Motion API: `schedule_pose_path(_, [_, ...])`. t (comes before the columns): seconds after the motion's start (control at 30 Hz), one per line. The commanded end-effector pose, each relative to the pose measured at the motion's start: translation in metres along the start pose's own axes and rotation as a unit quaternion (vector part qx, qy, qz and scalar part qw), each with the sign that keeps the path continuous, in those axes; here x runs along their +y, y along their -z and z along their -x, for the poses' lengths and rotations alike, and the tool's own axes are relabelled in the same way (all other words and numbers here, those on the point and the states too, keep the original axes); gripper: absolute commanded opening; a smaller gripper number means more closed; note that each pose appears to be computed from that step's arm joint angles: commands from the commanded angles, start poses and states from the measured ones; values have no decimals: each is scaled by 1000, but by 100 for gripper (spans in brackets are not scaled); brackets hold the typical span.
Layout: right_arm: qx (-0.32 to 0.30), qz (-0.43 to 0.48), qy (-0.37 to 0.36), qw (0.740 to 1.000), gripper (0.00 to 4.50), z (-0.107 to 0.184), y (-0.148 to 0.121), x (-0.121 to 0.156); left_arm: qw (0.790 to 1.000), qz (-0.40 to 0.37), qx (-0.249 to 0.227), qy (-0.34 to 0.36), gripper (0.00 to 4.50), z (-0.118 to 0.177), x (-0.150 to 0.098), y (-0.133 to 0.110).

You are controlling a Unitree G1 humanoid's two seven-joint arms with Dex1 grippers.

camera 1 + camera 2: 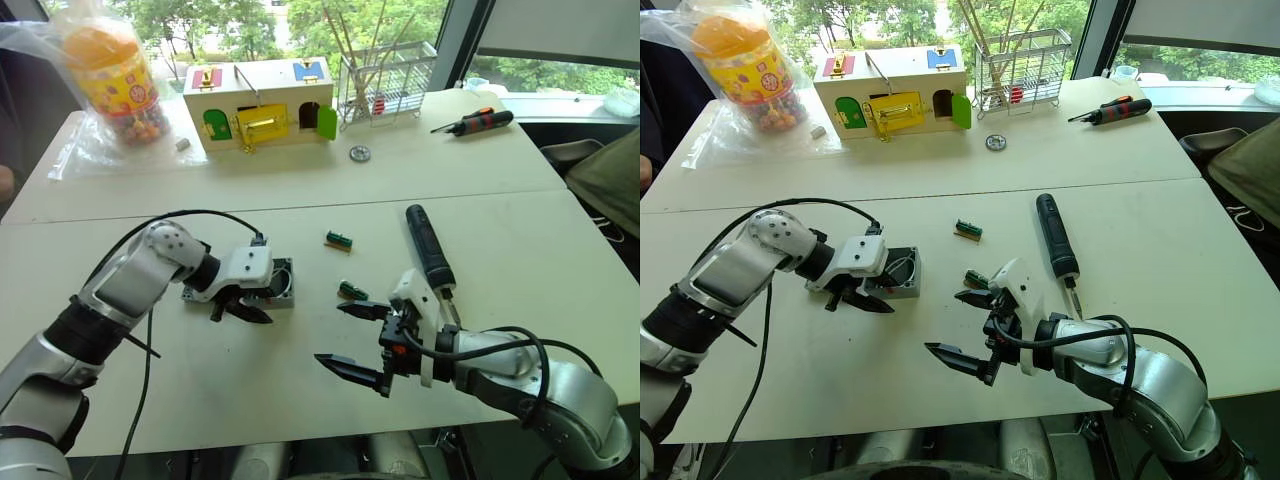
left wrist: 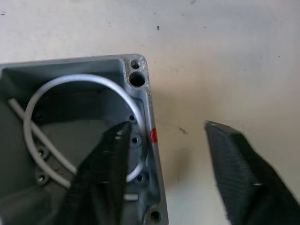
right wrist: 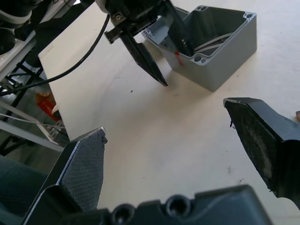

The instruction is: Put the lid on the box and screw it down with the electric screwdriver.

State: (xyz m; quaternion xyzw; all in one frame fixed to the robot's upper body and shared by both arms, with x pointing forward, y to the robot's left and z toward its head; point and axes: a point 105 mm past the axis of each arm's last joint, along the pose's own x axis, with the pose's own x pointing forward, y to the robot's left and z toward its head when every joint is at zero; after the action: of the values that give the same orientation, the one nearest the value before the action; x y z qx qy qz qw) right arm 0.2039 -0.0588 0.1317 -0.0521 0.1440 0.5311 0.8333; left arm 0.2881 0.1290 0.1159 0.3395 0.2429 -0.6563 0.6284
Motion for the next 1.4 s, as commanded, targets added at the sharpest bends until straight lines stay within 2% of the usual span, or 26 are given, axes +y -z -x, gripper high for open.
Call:
schedule_pose_path(0.03, [-27, 25, -8, 999, 450, 2, -14, 9, 1000, -25, 5, 1, 5, 4, 3, -6])
schedule_pose_path(0.2, [-16, 27, -7, 999, 450, 6, -12, 8, 997, -72, -1, 8, 5, 10, 7, -15])
schedule_pose_path(0.33, [-2, 28, -10, 1000, 450, 12, -9, 7, 990, -129, 0, 60, 5, 21, 5, -28])
schedule_pose_path(0.6, [-2, 32, 9, 999, 450, 15, -8, 3, 956, -254, 53, 135, 5, 15, 13, -21])
schedule_pose_path(0.8, [-8, 23, 27, 999, 450, 13, -6, 4, 938, -305, 49, 158, 5, 6, 19, -24])
schedule_pose_path(0.9, [-10, 22, 33, 999, 450, 14, -6, 4, 935, -307, 51, 169, 5, 3, 20, -23])
schedule_pose_path(1.0, [-9, 23, 33, 999, 450, 13, -7, 4, 937, -301, 43, 172, 91, 2, 20, -23])
schedule_pose_path(1.1, [-6, 25, 26, 999, 450, 13, -6, 5, 942, -290, 52, 161, 226, 7, 23, -20])
schedule_pose_path(1.2, [-3, 29, 13, 1000, 450, 13, -7, 7, 948, -279, 71, 138, 226, 24, 29, -20])
schedule_pose_path(1.27, [-10, 29, -8, 999, 450, 14, -15, 8, 960, -254, 70, 91, 226, 51, 39, -31])
schedule_pose_path(1.37, [-27, 29, -33, 999, 450, 14, -28, 7, 979, -198, 37, 37, 226, 84, 42, -48])
schedule_pose_path(1.4, [-32, 34, -43, 998, 450, 13, -33, 6, 988, -154, 11, 14, 226, 99, 39, -51])
